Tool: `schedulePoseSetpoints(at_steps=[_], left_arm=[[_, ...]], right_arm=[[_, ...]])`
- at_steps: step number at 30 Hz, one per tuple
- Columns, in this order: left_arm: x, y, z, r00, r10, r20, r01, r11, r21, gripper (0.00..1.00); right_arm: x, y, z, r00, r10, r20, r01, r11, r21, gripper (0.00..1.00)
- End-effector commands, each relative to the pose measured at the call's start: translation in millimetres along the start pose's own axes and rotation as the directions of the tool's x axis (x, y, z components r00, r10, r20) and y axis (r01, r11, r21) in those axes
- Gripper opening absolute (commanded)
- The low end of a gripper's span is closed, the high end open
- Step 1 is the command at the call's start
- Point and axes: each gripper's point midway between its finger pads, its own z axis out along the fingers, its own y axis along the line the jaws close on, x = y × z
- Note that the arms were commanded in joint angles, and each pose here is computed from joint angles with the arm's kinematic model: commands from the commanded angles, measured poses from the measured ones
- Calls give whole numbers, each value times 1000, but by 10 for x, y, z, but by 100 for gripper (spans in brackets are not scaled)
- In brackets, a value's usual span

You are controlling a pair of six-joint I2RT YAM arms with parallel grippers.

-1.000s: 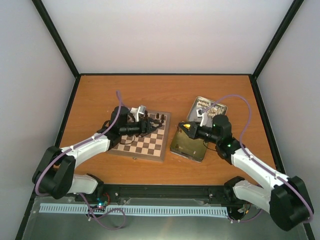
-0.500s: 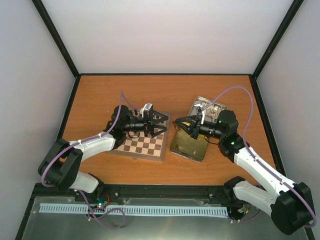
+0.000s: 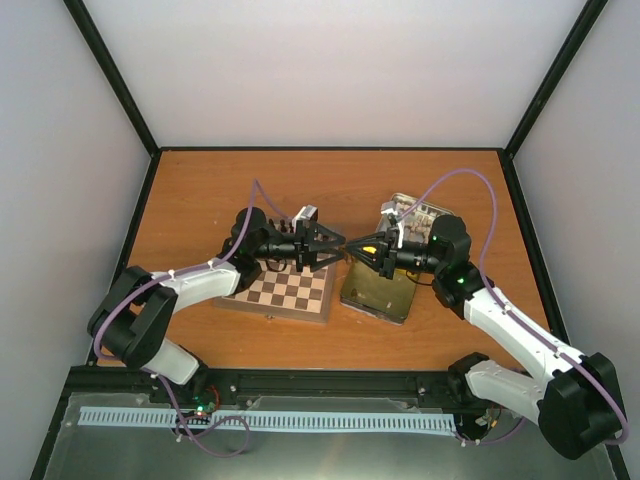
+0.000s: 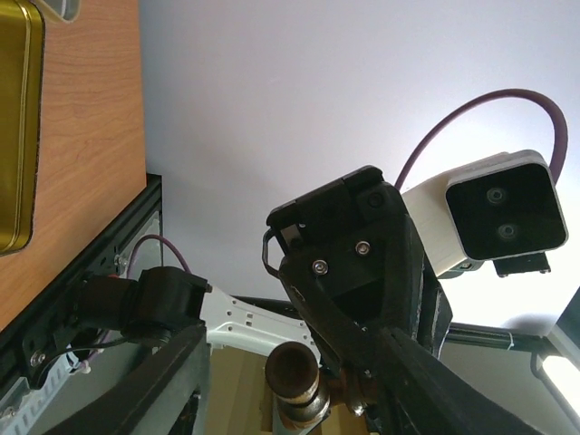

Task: Set up the chess pieces on the board
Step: Place the chess piece on the chessboard.

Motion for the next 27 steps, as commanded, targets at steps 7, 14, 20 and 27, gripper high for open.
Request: schedulePoseSetpoints(at_steps=[7, 14, 20, 27], left_arm=[[55, -288, 36, 994, 104, -26, -102, 992, 70, 30], [65, -280, 34, 995, 94, -30, -92, 993, 77, 17], [38, -239, 36, 995, 99, -17, -98, 993, 67, 7], [-244, 118, -62, 970, 214, 113, -200, 972, -126, 5]], right_arm=[[-129, 82, 21, 998, -52, 24, 52, 998, -30, 5], [-118, 37, 50, 999, -45, 22, 46, 999, -28, 5], [-129, 37, 46, 999, -43, 25, 43, 999, -23, 5], [-1, 45, -24, 1000, -28, -11, 28, 1000, 7, 5]])
